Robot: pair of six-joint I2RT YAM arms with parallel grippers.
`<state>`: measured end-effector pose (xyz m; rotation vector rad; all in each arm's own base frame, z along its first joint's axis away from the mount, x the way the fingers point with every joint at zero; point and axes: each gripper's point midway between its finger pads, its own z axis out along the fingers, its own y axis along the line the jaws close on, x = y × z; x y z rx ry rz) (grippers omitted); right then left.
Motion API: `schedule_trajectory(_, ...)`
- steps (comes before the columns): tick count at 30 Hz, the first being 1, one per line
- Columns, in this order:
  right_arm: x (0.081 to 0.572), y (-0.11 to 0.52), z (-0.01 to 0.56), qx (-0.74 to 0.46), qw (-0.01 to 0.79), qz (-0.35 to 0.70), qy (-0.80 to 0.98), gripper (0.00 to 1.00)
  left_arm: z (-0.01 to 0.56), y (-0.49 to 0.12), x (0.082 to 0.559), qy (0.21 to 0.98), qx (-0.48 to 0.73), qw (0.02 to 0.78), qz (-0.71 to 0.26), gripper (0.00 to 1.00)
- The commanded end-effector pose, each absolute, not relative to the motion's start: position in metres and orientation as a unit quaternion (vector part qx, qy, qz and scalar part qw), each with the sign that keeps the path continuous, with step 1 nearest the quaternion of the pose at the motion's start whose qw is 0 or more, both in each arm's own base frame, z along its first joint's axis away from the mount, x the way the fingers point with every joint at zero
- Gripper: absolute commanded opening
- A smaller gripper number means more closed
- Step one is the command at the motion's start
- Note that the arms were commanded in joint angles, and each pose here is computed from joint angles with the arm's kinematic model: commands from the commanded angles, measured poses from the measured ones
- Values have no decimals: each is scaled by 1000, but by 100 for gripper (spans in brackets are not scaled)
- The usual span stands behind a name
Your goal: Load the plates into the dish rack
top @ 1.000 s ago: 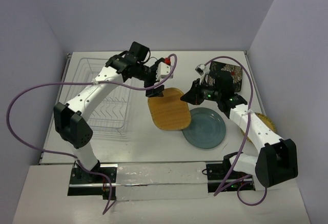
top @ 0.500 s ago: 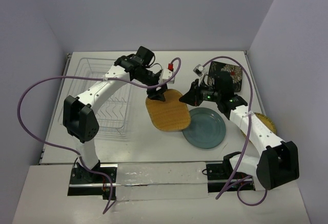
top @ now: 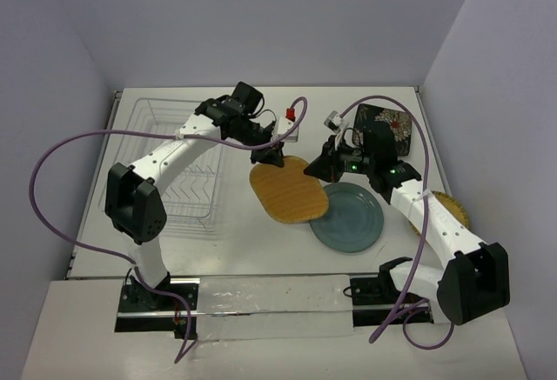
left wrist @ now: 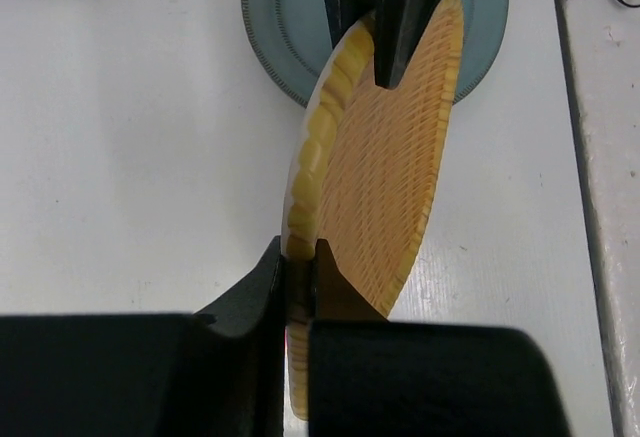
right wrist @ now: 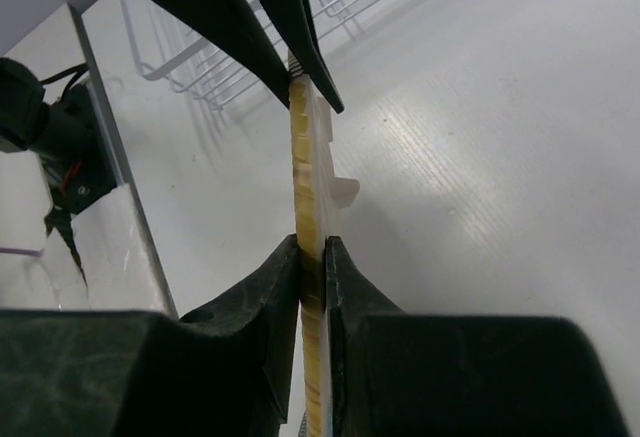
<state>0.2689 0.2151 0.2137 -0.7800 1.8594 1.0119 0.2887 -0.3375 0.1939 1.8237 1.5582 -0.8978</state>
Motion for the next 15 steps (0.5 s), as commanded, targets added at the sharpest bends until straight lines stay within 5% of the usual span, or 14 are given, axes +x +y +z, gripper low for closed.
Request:
schedule_trajectory(1,281,206,289,-313,537,365,693,38,257,-337,306,574,656,392,-292,0)
schedule_trajectory(3,279,202,299,-303,550,358,691,61,285,-333,309,570,640,431,-283,0)
schedule_trajectory(6,281,192,315,-267,577,339,694,83,330,-319,326,590,573,505,-262,0)
schedule_trajectory(15,287,145,353,-132,657,266,693,91,452,-246,349,603,354,700,-146,0)
